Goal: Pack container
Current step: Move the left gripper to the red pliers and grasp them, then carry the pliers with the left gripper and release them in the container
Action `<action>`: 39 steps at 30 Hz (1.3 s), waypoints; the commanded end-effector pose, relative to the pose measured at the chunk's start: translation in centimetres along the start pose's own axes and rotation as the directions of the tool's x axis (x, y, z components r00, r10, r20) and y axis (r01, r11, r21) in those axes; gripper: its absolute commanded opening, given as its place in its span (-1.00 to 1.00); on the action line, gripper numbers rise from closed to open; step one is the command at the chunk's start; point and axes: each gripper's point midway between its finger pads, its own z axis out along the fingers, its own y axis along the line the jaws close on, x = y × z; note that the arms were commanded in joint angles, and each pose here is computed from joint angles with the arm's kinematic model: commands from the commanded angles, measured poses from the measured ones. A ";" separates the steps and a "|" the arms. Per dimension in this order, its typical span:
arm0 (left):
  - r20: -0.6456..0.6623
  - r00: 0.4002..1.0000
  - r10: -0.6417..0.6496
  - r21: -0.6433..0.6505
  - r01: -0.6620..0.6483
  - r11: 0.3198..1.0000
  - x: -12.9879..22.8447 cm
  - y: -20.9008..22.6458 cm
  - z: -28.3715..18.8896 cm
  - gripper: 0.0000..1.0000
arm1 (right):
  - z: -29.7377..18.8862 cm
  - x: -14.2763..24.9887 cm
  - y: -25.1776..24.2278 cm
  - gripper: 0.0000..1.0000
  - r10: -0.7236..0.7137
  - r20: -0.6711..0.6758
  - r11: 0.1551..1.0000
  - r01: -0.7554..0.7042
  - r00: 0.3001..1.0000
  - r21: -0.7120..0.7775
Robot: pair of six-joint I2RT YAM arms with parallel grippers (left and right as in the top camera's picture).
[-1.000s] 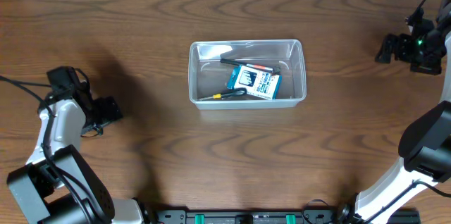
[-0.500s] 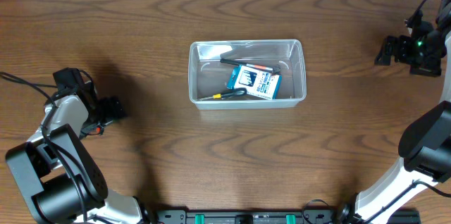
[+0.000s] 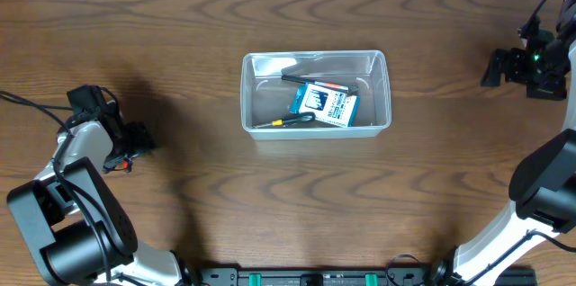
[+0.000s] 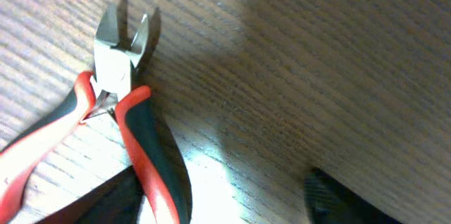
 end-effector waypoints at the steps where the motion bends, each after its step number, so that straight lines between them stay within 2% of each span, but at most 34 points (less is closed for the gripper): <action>1: -0.058 0.998 -0.036 -0.029 0.034 0.999 1.4 1.1 1.2 0.24 | -0.1 0.0 0.2 0.98 -0.004 -0.001 1.000 0.004 1.000 0.008; 3: -0.060 0.997 -0.048 -0.032 0.046 0.998 1.4 1.5 1.2 0.08 | -0.1 0.1 0.2 0.98 -0.007 -0.003 1.000 0.007 1.000 0.007; 5: -0.065 0.996 -0.060 -0.035 0.058 0.998 1.5 1.9 1.2 0.02 | -0.1 0.1 0.2 0.99 -0.007 -0.005 1.000 0.007 1.000 0.008; 12: -0.067 0.995 -0.073 -0.038 0.070 0.997 1.6 2.3 1.2 -0.06 | -0.1 0.3 0.3 0.99 -0.006 -0.013 1.000 0.006 1.000 0.007; 17: -0.065 0.995 -0.073 -0.038 0.070 0.997 1.5 2.3 1.2 -0.33 | -0.1 0.5 0.3 0.98 -0.005 -0.018 1.000 0.005 1.000 0.006; 20: -0.062 0.995 -0.073 -0.038 0.070 0.997 1.5 2.3 1.2 -0.60 | -0.1 0.5 0.3 0.99 -0.005 -0.021 1.000 0.005 1.000 0.006; 23: -0.059 0.996 -0.073 -0.038 0.071 0.997 1.4 2.3 1.2 -0.74 | -0.1 0.5 0.3 0.99 -0.005 -0.021 1.000 0.005 1.000 0.006; 29: -0.057 0.996 -0.072 -0.037 0.070 0.997 1.3 2.3 1.2 -0.88 | -0.1 0.6 0.2 0.98 -0.009 -0.024 1.000 0.009 1.000 0.008; 36: -0.033 0.997 -0.071 -0.035 0.070 0.997 0.6 2.2 1.0 -0.88 | -0.1 0.6 0.2 0.99 -0.009 -0.024 1.000 0.009 1.000 0.008; 39: -0.035 0.997 -0.063 -0.011 0.063 0.998 -0.1 1.7 -0.5 -0.88 | -0.1 0.6 0.2 0.98 -0.008 -0.024 1.000 0.008 1.000 0.008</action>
